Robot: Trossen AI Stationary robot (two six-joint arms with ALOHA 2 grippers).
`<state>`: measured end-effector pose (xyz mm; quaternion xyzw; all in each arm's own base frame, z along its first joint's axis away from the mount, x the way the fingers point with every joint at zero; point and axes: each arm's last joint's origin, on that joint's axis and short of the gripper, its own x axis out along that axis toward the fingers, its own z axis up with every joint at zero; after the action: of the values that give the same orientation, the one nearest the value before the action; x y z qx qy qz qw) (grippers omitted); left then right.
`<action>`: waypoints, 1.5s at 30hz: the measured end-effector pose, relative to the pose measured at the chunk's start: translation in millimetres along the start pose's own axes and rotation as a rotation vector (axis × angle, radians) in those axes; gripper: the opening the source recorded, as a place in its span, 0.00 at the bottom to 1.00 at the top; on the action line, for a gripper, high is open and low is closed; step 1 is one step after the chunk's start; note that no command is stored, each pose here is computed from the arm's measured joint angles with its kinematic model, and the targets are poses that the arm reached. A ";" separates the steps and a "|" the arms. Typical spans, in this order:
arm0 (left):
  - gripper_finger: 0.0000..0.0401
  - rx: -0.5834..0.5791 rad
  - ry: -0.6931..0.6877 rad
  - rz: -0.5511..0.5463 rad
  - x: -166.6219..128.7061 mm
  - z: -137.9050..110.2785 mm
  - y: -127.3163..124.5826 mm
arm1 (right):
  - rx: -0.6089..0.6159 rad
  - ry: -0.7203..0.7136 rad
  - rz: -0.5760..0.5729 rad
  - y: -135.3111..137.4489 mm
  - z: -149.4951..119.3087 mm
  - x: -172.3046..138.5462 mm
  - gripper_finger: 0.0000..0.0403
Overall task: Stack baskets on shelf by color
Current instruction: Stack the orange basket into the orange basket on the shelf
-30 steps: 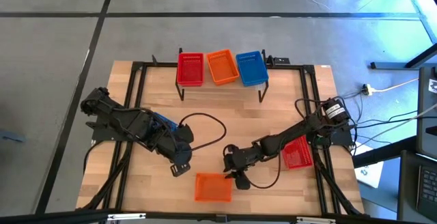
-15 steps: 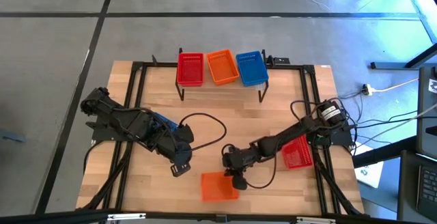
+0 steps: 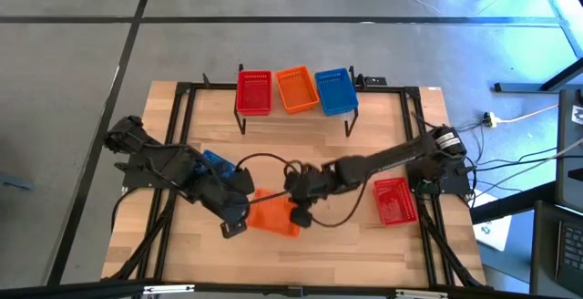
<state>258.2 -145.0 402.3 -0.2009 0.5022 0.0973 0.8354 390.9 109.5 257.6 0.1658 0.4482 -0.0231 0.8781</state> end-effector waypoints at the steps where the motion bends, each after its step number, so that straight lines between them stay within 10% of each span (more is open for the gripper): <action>1: 0.12 0.015 -0.018 0.001 -3.8 -1.2 0.9 | 0.003 0.001 -0.033 -2.5 5.5 -8.1 0.00; 24: 0.12 0.270 -0.286 -0.061 -90.2 -14.9 50.8 | 0.520 -0.231 -0.413 -144.0 118.2 -173.1 0.00; 34: 0.12 0.313 -0.347 0.027 -90.1 -10.7 54.5 | 0.668 -0.240 -0.421 -241.4 123.7 -193.1 0.00; 45: 0.12 0.234 -0.376 0.102 -87.1 4.2 68.2 | 0.734 -0.134 -0.388 -276.9 125.3 -158.1 0.00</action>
<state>195.2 -78.3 464.3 -0.0554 0.3550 0.1163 0.9260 341.8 -208.1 376.4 0.3784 0.3751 -0.3569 0.7673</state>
